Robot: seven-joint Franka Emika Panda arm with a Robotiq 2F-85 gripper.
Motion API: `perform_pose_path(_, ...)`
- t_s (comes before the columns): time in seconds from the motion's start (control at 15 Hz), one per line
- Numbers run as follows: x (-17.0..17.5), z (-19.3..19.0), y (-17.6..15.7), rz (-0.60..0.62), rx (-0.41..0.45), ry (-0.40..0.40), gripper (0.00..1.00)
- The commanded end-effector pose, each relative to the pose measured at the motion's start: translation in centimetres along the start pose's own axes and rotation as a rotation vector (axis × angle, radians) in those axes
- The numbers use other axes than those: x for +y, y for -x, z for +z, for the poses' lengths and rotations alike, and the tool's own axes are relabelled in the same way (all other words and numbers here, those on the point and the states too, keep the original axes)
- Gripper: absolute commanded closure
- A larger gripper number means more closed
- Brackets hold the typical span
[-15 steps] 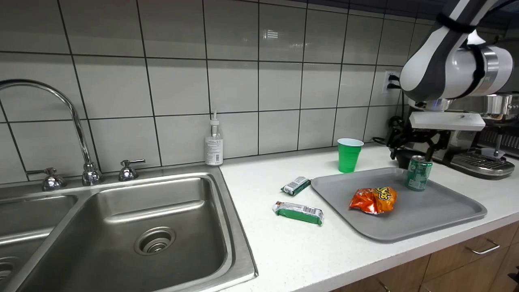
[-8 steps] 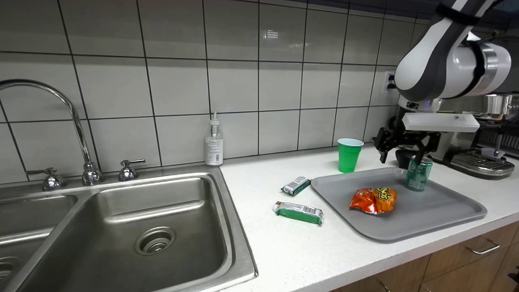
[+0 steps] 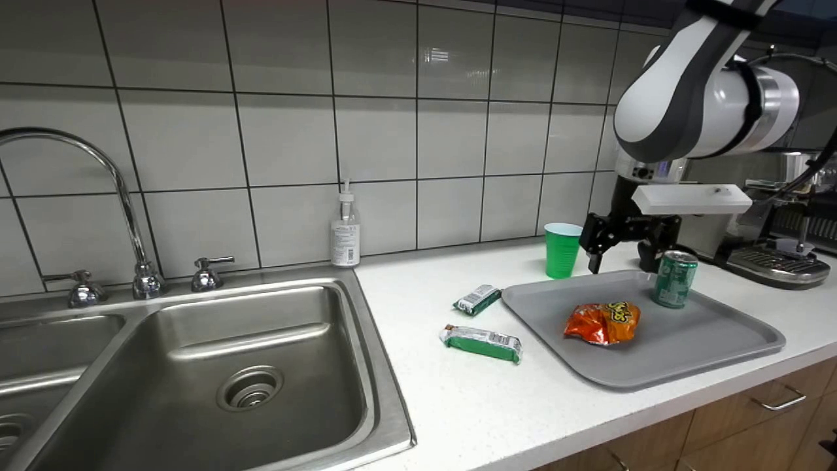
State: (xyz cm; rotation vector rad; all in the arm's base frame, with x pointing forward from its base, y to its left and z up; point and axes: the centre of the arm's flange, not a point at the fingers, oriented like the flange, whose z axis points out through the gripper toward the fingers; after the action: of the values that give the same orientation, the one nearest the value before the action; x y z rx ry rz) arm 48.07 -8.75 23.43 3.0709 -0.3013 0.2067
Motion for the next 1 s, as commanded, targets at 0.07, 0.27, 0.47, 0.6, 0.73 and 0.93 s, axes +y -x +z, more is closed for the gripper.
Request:
perform_pose_path(0.07, -1.2, -0.8, 0.9, -0.178, -0.092, -0.034, 0.00)
perform_pose_path(0.27, -1.9, -0.2, 1.5, -0.278, -0.162, -0.052, 0.00)
perform_pose_path(0.47, -2.2, 0.4, 1.9, -0.348, -0.214, -0.060, 0.00)
perform_pose_path(0.6, -2.2, 0.6, 1.9, -0.383, -0.236, -0.060, 0.00)
perform_pose_path(0.73, -2.2, 0.8, 1.8, -0.413, -0.248, -0.060, 0.00)
perform_pose_path(0.93, -2.3, 1.0, 1.5, -0.454, -0.254, -0.052, 0.00)
